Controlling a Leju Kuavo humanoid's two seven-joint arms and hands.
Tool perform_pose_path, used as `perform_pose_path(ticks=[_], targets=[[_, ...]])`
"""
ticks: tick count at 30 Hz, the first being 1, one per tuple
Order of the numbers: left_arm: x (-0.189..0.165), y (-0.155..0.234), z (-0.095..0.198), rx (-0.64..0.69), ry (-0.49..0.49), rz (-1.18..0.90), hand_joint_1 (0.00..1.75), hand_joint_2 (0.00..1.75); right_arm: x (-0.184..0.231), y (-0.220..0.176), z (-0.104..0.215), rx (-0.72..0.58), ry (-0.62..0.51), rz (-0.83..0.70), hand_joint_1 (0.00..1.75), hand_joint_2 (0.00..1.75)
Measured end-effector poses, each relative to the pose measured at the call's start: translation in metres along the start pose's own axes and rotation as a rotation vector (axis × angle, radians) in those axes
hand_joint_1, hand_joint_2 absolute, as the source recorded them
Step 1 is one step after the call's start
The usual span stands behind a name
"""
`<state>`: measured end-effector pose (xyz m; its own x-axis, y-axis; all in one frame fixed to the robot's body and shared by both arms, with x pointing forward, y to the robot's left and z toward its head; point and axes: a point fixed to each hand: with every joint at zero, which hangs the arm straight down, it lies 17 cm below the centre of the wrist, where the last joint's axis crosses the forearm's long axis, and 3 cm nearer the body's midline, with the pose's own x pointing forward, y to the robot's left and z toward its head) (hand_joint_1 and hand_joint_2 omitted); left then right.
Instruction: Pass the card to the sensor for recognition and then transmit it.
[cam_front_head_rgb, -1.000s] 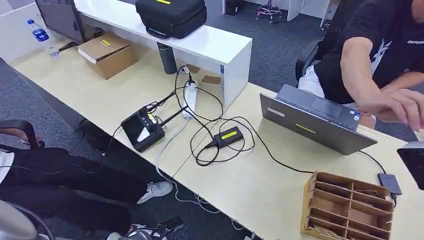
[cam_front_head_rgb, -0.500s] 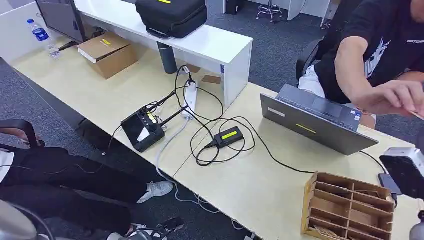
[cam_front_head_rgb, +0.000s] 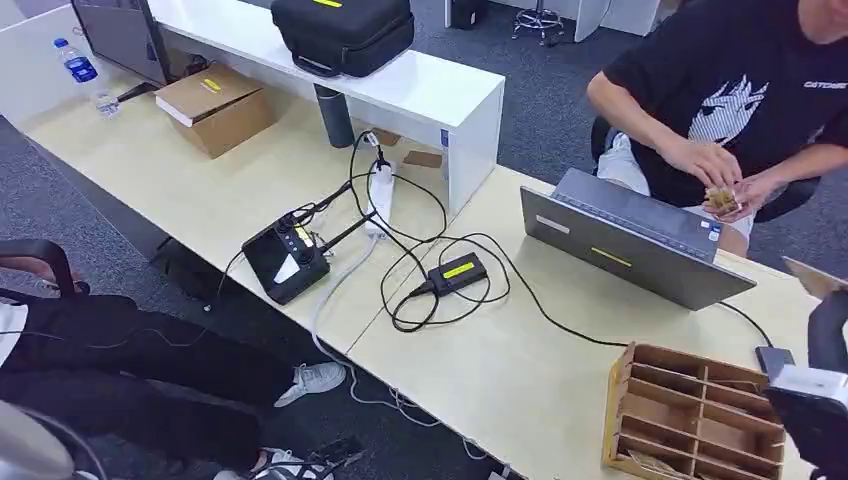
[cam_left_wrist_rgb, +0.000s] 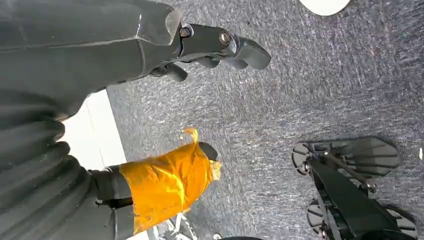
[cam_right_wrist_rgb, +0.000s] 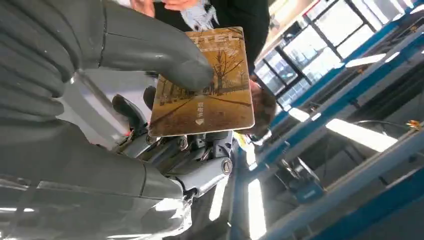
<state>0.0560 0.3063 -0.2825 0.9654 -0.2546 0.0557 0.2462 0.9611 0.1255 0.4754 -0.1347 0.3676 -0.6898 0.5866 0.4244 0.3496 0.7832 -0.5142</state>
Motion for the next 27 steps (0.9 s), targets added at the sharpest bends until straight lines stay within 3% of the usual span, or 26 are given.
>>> perform_pose_path(ticks=[4, 7, 13, 17, 27], targets=[[-0.003, 0.000, 0.000, 0.003, 0.005, 0.019, 0.00, 1.75, -0.018, -0.008, 0.028, -0.025, 0.084, -0.102, 1.68, 1.75], [-0.005, 0.000, 0.000, 0.004, 0.008, 0.033, 0.00, 1.75, -0.033, -0.013, 0.050, -0.040, 0.147, -0.159, 1.66, 1.75], [-0.008, 0.000, 0.000, 0.004, 0.014, 0.054, 0.00, 1.75, -0.059, -0.029, 0.084, -0.070, 0.234, -0.166, 1.69, 1.75], [-0.010, -0.001, 0.000, 0.003, 0.017, 0.060, 0.00, 1.75, -0.077, -0.043, 0.093, -0.079, 0.271, -0.104, 1.69, 1.75], [-0.012, 0.000, 0.000, 0.003, 0.020, 0.059, 0.00, 1.75, -0.147, -0.089, 0.107, -0.073, 0.373, 0.243, 1.71, 1.75]])
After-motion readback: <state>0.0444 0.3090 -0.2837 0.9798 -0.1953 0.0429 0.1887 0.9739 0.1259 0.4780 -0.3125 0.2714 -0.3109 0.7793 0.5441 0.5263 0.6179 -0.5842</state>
